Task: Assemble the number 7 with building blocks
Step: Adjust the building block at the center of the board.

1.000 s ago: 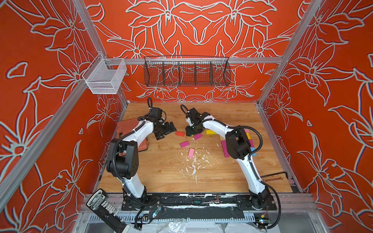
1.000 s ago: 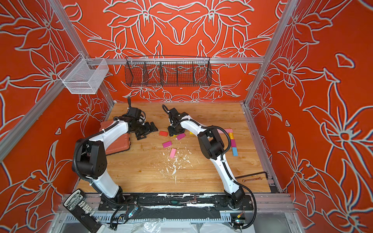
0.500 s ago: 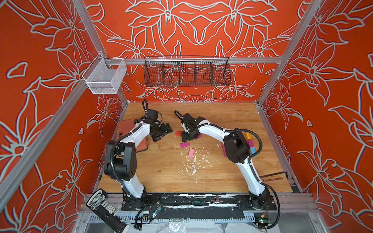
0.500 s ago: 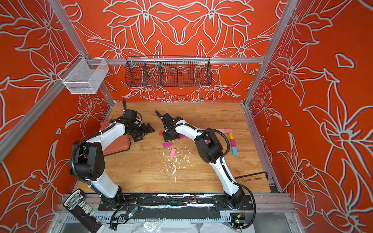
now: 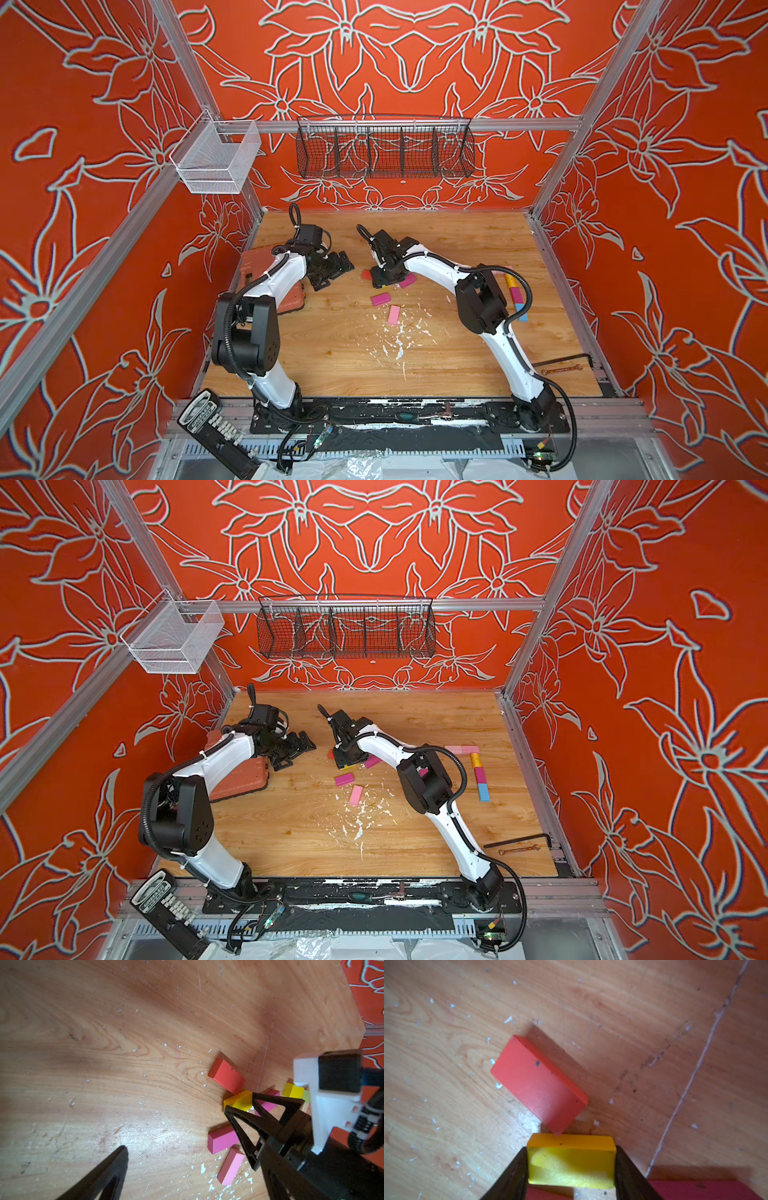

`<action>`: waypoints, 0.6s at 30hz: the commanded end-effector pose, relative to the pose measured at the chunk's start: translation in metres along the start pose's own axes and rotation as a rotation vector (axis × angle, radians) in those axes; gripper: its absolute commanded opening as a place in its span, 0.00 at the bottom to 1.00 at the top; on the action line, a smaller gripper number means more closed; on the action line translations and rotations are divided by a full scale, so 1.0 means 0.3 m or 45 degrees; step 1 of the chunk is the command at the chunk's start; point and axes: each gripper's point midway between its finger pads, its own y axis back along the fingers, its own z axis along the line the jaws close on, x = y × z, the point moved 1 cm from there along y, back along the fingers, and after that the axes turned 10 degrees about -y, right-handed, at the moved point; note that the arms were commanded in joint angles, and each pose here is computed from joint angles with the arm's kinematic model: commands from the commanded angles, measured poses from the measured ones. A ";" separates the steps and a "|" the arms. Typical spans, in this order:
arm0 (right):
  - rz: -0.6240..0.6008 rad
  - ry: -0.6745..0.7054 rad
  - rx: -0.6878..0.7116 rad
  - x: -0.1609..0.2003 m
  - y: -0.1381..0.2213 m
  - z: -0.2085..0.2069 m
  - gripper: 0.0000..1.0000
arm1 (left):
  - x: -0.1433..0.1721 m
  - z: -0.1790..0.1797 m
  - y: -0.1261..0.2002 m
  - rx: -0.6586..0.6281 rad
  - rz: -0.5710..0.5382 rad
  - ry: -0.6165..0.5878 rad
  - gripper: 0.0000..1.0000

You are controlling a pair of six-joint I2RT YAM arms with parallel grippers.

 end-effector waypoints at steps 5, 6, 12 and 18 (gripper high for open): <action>0.044 -0.041 0.089 0.018 -0.044 -0.062 0.41 | 0.010 -0.002 0.017 0.014 0.000 0.001 0.97; 0.043 -0.043 0.088 0.016 -0.044 -0.066 0.41 | 0.010 -0.004 0.016 0.017 0.002 0.001 0.97; 0.039 -0.058 0.083 0.002 -0.056 -0.082 0.41 | 0.012 -0.002 0.019 0.013 0.002 0.001 0.97; 0.030 -0.059 0.078 -0.012 -0.058 -0.081 0.41 | 0.015 0.002 0.016 0.010 0.008 0.000 0.97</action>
